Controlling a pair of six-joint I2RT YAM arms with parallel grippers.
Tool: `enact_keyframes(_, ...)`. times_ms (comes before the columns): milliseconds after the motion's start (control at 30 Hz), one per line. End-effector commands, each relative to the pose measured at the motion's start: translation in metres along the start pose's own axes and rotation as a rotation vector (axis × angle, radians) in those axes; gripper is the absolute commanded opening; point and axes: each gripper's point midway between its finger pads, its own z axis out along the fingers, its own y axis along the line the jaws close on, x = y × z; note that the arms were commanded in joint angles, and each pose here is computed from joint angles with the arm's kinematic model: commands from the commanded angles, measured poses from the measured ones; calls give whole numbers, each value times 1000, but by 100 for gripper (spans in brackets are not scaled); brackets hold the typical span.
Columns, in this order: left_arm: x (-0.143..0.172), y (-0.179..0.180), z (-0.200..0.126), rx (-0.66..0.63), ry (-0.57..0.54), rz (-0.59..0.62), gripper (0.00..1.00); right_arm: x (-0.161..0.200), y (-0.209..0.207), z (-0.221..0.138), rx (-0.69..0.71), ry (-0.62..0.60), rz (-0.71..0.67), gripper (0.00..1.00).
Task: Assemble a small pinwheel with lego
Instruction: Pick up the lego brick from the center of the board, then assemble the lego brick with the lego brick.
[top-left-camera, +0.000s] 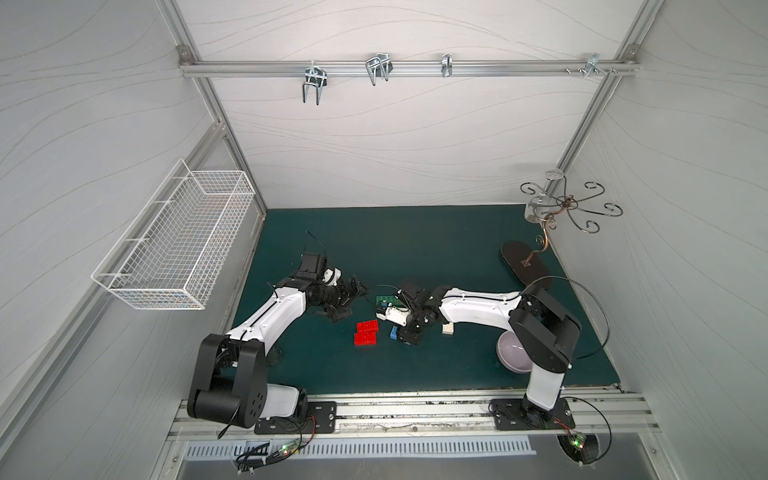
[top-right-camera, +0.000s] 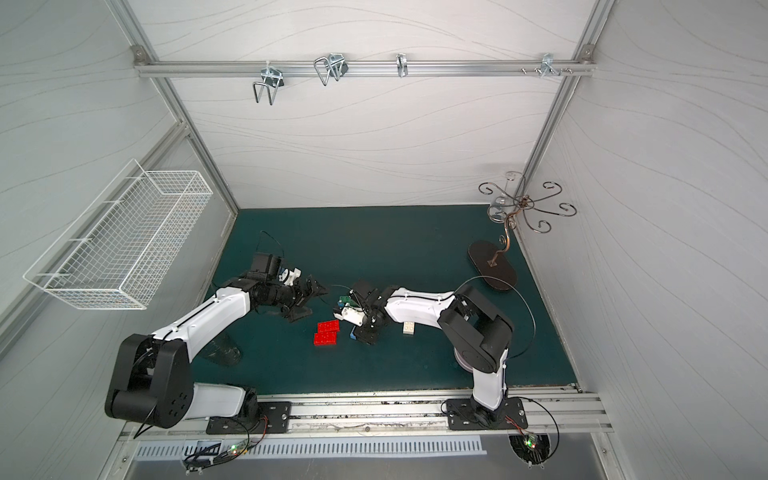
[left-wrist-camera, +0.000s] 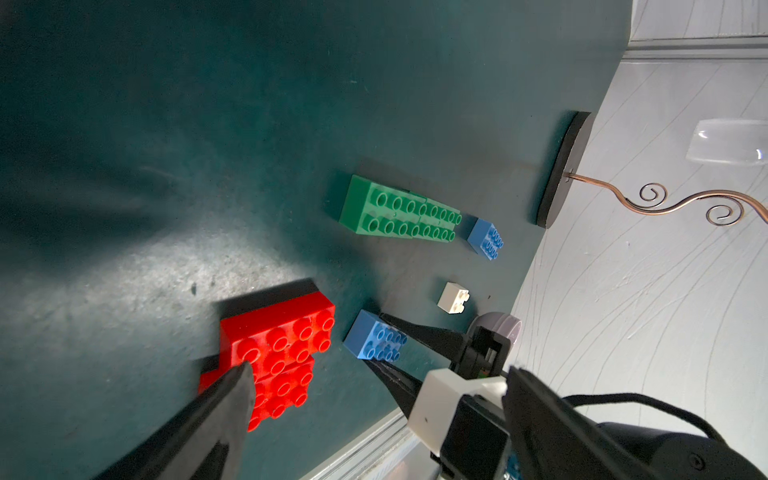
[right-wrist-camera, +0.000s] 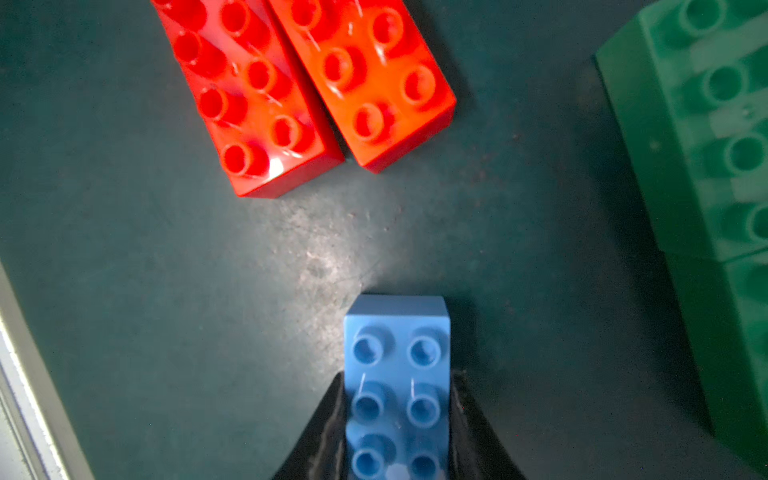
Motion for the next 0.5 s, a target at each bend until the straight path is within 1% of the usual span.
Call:
enact_keyframes(0, -7, -9, 4, 60, -6, -20, 99, -20, -5, -35, 7, -60, -21, 23)
enact_keyframes(67, -12, -18, 6, 107, -10, -53, 98, -34, -17, -61, -3, -127, -28, 22)
enact_keyframes(133, -19, -22, 7, 123, -30, -75, 97, -45, -37, -87, 2, -187, -19, 21)
enact_keyframes(233, -32, -29, 7, 124, -69, -68, 97, -57, -71, -108, 51, -233, -41, 21)
enact_keyframes(333, -46, -35, 17, 164, -75, -101, 96, -62, -92, -102, 63, -219, -139, 21)
enact_keyframes(400, -56, -39, 22, 190, -95, -119, 96, -64, -103, -90, 55, -202, -166, 21)
enact_keyframes(467, -65, -37, 27, 190, -120, -129, 96, -66, -110, -76, 24, -180, -162, 21)
